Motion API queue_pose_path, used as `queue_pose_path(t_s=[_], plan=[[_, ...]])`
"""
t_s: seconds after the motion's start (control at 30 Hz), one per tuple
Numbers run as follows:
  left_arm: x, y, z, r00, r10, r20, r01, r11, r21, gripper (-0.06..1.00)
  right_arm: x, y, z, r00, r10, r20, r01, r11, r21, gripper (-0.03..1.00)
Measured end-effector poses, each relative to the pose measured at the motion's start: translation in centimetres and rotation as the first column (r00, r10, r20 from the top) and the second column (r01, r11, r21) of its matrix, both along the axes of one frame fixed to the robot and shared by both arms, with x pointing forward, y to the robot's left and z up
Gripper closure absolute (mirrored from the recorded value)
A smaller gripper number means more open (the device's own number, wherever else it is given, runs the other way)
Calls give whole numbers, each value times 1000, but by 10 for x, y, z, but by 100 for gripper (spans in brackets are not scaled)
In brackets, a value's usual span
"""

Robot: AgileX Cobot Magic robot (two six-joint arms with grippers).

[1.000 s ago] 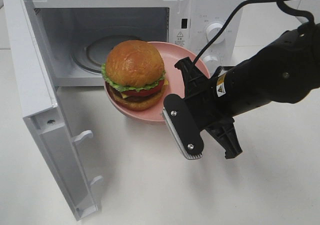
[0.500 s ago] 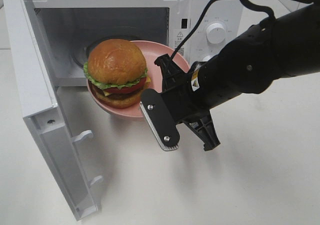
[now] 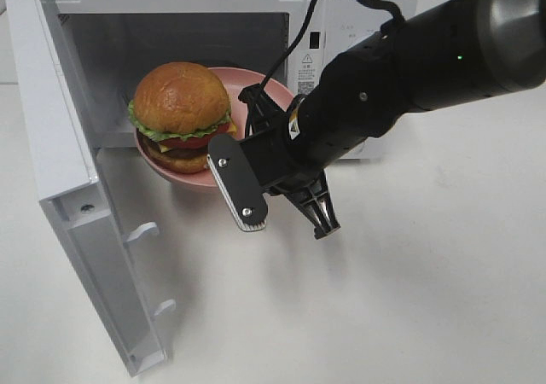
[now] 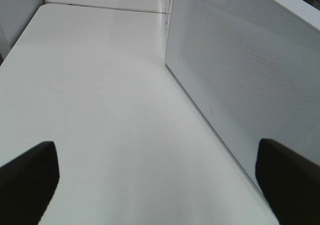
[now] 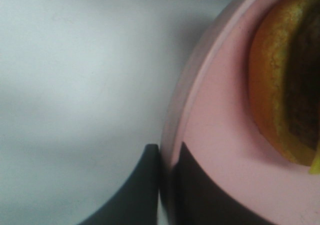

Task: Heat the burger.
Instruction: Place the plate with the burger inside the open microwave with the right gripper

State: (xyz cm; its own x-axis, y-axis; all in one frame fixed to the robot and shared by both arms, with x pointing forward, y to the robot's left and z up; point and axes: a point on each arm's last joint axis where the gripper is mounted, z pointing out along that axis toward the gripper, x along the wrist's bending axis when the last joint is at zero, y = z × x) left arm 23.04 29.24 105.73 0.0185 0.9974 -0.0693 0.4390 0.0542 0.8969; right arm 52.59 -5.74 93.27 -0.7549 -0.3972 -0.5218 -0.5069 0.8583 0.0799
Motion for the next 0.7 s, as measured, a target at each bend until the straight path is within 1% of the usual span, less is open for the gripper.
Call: queue_pose_path(t_s=[0.07,0.3,0.43,0.7], plan=[[0,0,0,1000,0,0,0,1000,0,-4,4,3,-2,1000,-1,-5,1,1000,-5,92],[0,0,0,1000,0,0,0,1000,0,-4,19,16,-6,999,-40,-12,40,999,21,92],[0,0,0,1000,0,0,0,1000,0,-4,25,21,-6,999,-42,-14,42,999,19,92],[0,0,0,1000,0,0,0,1000,0,-4,44,36,-4,994,-106,-22,107,992,61,92]])
